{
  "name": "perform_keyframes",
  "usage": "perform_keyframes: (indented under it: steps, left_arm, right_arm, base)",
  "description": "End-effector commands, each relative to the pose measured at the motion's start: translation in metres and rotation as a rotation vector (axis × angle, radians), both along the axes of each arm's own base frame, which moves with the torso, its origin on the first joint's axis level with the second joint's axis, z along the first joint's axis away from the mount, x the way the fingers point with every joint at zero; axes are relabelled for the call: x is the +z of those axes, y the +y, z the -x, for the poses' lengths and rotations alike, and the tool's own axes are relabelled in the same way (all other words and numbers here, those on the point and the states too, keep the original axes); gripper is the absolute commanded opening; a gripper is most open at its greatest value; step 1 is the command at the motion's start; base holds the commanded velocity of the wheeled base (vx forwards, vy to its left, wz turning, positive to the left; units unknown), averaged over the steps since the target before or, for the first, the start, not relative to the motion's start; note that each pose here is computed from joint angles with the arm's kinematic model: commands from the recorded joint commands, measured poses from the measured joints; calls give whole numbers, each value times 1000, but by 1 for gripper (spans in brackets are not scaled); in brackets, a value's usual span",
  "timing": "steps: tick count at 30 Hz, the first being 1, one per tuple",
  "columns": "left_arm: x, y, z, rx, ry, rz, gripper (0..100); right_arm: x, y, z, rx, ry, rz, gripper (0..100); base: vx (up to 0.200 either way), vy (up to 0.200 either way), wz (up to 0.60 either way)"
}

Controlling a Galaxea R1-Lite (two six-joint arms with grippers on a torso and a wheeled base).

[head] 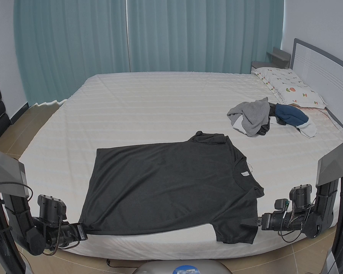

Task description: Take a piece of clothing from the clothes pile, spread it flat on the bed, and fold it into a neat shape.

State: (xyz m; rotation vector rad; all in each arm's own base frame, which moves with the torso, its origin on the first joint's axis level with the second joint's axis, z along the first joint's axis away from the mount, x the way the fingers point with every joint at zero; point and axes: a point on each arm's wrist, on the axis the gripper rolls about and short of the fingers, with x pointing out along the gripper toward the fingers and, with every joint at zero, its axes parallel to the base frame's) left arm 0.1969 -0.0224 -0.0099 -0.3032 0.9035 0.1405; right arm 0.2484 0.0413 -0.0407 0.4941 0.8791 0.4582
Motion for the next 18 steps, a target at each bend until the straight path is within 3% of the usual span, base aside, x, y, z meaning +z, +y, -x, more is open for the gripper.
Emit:
perform_keyframes:
  steps: [1,5,6,18]
  left_arm:
    - [0,0,0,1,-1,1,0]
    - [0,0,0,2,-1,0,0]
    - [0,0,0,2,-1,0,0]
    - [3,1,1,6,-15,0,0]
  right_arm:
    - [-2,1,0,1,6,1,100]
    - [-2,1,-1,1,-5,2,100]
    - [-2,1,0,-1,-5,3,0]
    - [6,-15,21,-41,20,23,0]
  base:
    - [0,0,0]
    - [0,0,0]
    - [0,0,0]
    - [0,0,0]
